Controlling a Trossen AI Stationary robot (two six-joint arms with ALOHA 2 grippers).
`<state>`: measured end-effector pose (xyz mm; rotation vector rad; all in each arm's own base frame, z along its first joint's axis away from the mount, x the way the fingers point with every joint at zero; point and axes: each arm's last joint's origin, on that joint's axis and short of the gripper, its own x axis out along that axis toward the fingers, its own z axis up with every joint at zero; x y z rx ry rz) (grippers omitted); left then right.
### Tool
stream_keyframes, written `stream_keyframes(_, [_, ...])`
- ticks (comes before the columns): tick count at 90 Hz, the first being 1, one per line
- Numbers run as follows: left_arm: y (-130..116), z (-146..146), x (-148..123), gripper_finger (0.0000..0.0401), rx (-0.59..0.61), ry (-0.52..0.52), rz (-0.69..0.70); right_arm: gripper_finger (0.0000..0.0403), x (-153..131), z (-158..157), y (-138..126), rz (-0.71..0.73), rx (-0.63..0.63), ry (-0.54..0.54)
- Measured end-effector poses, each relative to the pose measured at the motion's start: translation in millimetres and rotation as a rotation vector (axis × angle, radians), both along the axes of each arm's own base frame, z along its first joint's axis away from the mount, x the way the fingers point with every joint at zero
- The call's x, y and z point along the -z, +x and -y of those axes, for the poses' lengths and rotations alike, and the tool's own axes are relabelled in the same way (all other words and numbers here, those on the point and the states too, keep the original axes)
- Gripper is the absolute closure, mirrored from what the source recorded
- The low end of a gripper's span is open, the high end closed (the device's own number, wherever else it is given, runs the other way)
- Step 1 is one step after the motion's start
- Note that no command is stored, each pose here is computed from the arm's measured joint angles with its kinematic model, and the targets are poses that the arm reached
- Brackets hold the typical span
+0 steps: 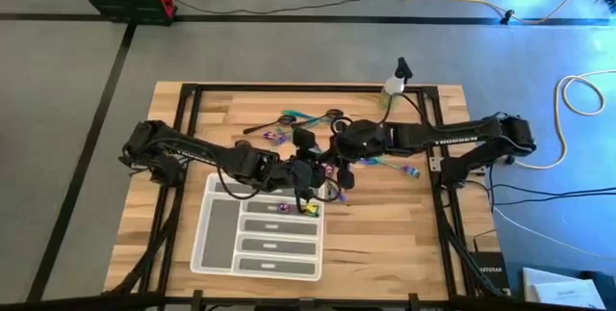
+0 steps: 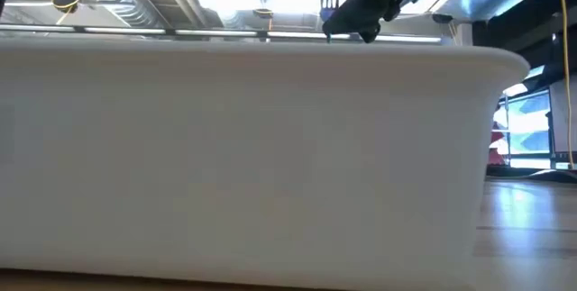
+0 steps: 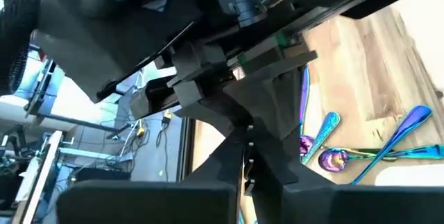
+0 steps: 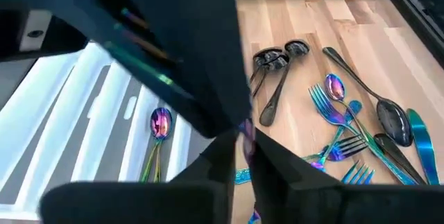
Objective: Sort silverware
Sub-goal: Put the blue fork into the white silverware tray
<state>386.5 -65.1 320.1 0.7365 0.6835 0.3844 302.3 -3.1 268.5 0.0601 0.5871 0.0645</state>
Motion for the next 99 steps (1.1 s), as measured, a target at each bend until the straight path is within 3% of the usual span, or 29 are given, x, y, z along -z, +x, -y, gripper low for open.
stream_keyframes(28, [-1, -2, 0, 0.0401, -0.062, 0.019, 0.015, 0.0217, -10, 1, -7, 0.037, -0.014, -0.081])
stream_keyframes(44, [-5, -5, -1, 0.0401, -0.156, 0.088, 0.014, 0.0162, -34, 2, -30, 0.088, 0.036, -0.131])
stream_keyframes(55, [-10, -7, -8, 0.0401, -0.247, 0.116, 0.063, 0.0154, -47, 4, -51, 0.076, 0.119, -0.171])
stream_keyframes(72, [-33, -5, -28, 0.0401, -0.332, 0.001, 0.193, 0.0166, -50, 6, -74, -0.001, 0.225, -0.160])
stream_keyframes(99, [-98, 15, -62, 0.0401, -0.387, -0.150, 0.344, 0.0178, -37, 6, -80, -0.143, 0.254, -0.120])
